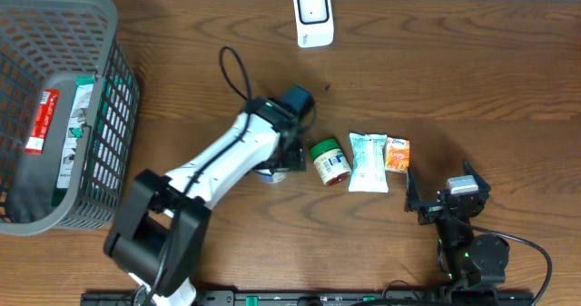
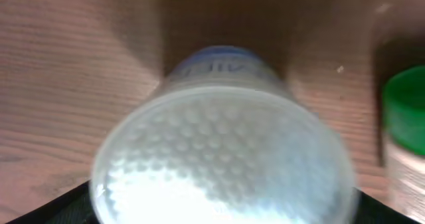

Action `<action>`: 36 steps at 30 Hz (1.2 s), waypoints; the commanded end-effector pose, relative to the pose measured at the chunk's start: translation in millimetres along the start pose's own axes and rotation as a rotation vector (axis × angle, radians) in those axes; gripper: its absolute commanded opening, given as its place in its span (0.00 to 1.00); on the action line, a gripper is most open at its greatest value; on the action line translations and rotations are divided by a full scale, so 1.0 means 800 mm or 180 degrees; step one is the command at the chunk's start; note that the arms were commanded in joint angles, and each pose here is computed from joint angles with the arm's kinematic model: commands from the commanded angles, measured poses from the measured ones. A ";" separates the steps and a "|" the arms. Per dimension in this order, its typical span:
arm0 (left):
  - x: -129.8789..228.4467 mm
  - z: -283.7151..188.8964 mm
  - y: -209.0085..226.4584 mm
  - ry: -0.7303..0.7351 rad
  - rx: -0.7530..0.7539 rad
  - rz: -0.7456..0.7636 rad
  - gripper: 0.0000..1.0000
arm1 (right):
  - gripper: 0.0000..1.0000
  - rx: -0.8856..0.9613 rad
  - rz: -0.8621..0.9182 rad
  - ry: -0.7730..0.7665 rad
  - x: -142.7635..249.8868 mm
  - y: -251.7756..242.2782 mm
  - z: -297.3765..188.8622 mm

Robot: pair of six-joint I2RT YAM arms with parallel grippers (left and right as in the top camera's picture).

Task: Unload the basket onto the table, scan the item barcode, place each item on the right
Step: 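Lower the tub onto the table left of the jar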

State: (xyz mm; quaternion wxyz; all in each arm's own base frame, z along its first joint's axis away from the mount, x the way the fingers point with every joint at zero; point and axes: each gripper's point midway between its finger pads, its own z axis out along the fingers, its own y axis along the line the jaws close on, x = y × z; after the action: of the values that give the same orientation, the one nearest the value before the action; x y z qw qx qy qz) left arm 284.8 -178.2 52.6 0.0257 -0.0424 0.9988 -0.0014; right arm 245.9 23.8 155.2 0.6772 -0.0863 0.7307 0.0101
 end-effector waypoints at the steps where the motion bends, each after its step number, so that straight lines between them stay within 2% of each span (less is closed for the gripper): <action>1: -0.008 -0.029 -0.003 -0.0101 0.0307 -0.0130 0.91 | 0.99 -0.0031 0.0045 0.0007 0.001 0.003 0.000; 8: -0.018 -0.036 -0.007 -0.0242 0.0372 -0.0295 0.91 | 0.99 -0.0031 0.0045 0.0007 0.001 0.003 0.000; 10: -0.019 -0.030 0.007 -0.0311 0.0187 -0.0514 0.91 | 0.99 -0.0031 0.0045 0.0007 0.001 0.003 0.000; 15: -0.017 -0.016 0.011 -0.0317 0.0178 -0.0776 0.91 | 0.99 -0.0031 0.0045 0.0007 0.001 0.003 0.000; 26: -0.006 -0.008 0.015 -0.0225 0.0141 -0.0706 0.91 | 0.99 -0.0032 0.0045 0.0006 0.001 0.003 0.000; 34: -0.007 -0.008 0.017 -0.0241 0.0112 -0.0480 0.90 | 0.99 -0.0031 0.0045 0.0007 0.001 0.003 0.000; 36: -0.008 -0.009 0.016 -0.0258 0.0126 -0.0482 0.93 | 0.99 -0.0031 0.0045 0.0007 0.001 0.003 0.000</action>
State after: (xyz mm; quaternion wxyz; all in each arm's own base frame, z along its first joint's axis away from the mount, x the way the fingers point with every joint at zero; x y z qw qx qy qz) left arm 290.7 -169.1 60.7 0.0617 -0.1295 0.9892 -0.0308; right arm 245.9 23.8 155.2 0.6772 -0.0863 0.7307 0.0101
